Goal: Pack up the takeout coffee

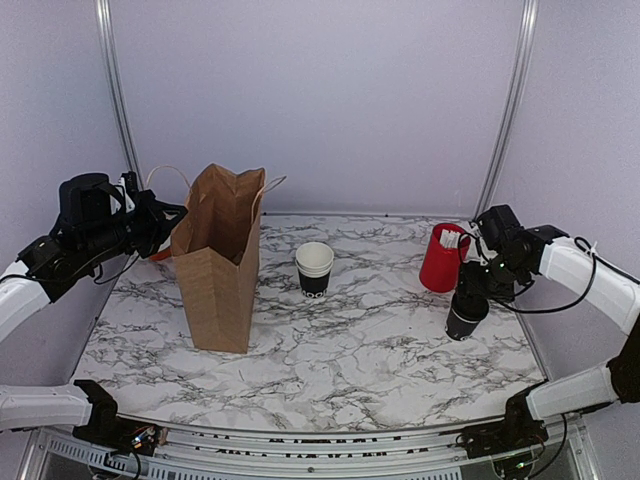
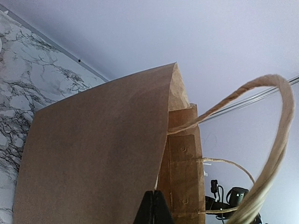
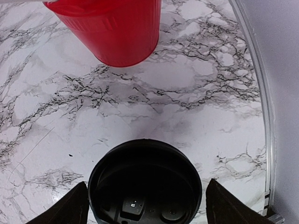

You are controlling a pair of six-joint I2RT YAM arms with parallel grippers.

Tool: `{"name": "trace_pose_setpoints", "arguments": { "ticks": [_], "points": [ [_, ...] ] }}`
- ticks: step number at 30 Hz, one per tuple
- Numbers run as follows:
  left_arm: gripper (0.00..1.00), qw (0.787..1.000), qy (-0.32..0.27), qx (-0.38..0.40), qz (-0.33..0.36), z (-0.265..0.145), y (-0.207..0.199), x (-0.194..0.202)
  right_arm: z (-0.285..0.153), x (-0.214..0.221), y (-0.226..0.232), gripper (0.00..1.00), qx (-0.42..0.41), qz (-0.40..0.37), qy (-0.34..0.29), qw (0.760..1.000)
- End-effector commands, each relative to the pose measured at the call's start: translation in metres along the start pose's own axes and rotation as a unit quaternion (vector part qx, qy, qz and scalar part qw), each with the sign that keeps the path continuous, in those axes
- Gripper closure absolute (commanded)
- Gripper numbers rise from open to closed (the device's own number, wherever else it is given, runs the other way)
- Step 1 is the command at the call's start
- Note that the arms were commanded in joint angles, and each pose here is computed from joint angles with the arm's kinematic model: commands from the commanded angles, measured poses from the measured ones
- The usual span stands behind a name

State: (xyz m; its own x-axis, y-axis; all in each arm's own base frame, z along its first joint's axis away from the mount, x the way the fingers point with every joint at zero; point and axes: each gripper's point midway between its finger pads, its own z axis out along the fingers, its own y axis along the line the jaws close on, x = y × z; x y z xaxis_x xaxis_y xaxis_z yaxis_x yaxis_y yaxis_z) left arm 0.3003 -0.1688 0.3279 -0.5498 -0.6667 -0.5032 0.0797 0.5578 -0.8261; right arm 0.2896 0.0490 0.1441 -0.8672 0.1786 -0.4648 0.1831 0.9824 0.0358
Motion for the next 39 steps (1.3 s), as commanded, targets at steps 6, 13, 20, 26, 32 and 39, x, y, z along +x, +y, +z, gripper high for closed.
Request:
{"name": "trace_pose_setpoints", "arguments": {
  "ticks": [6,13,20,26,32,39],
  "points": [
    [1.00,0.999,-0.013,0.030,0.001,0.000,-0.016,-0.009,-0.002,0.008,-0.002,0.17,-0.011,0.022,0.001,1.000],
    [1.00,0.999,-0.012,0.031,0.001,0.001,-0.016,-0.009,-0.005,0.011,-0.002,0.20,-0.013,0.028,0.004,1.000],
    [1.00,0.999,-0.011,0.032,0.001,0.001,-0.016,-0.008,-0.001,0.017,0.000,0.23,-0.010,0.024,0.018,0.999],
    [1.00,0.999,-0.011,0.032,0.003,0.002,-0.016,-0.008,0.005,0.022,-0.001,0.23,-0.008,0.025,0.024,0.999],
    [1.00,0.999,-0.009,0.030,0.003,0.004,-0.016,-0.008,0.012,0.031,0.001,0.25,-0.007,0.019,0.039,0.999],
    [1.00,0.999,-0.010,0.031,0.005,0.004,-0.015,-0.008,-0.001,0.021,0.014,0.39,-0.013,0.006,0.026,1.000]
  ]
}}
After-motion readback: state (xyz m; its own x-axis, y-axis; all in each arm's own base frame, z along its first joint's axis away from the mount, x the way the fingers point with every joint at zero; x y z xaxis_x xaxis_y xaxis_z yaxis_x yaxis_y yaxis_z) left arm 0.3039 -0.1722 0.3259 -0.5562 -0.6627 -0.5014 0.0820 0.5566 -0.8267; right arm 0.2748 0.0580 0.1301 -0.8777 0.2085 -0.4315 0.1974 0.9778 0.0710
